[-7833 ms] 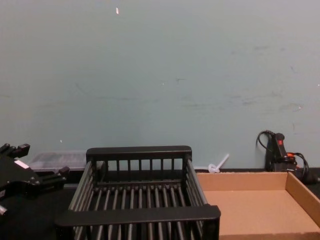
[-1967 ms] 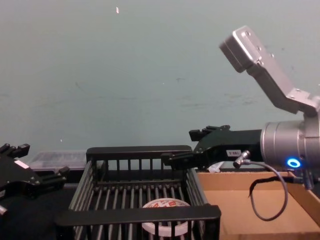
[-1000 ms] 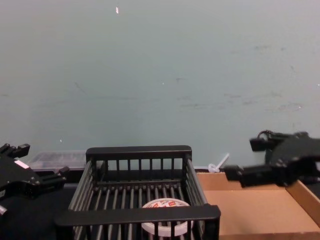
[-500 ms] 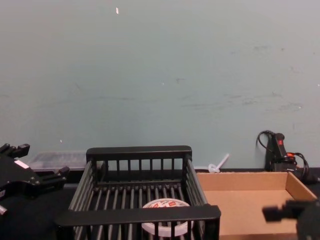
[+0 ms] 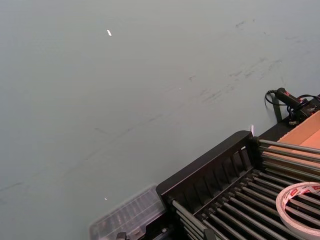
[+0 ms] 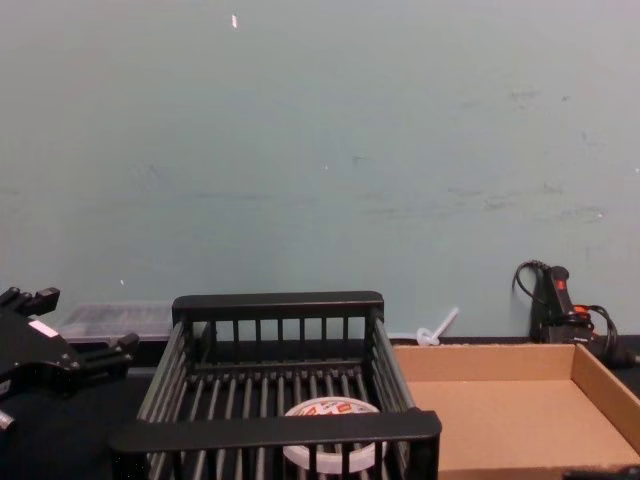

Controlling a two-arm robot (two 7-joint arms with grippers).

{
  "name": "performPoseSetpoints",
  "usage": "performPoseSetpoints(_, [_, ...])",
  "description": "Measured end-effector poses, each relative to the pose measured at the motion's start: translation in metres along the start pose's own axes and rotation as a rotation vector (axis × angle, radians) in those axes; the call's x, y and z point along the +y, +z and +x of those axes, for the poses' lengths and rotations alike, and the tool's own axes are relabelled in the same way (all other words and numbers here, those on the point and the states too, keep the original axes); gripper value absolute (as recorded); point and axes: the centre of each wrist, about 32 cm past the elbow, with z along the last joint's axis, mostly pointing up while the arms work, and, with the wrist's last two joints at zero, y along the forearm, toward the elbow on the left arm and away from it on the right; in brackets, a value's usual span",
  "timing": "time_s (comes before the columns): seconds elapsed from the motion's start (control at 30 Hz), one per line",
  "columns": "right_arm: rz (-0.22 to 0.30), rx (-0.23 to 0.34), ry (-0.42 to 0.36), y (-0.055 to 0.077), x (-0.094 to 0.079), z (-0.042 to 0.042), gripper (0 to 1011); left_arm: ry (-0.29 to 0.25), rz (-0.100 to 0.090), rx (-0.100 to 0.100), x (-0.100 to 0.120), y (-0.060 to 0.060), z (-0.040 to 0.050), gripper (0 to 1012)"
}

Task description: Pick up the white tape and place it into the black box , Pick up the silver tape and place it into the brown box.

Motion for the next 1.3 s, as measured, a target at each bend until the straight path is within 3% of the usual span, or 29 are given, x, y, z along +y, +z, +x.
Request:
performPoseSetpoints(0.67, [-0.054, -0.002, 0.004, -0.005, 0.024, 0.0047, 1002, 0.000, 0.000, 0.000, 0.000, 0.000, 0.0000, 1001])
performPoseSetpoints(1.3, [-0.081, 0.007, 0.013, -0.007, 0.032, 0.0069, 1002, 0.000, 0.000, 0.000, 0.000, 0.000, 0.0000, 1001])
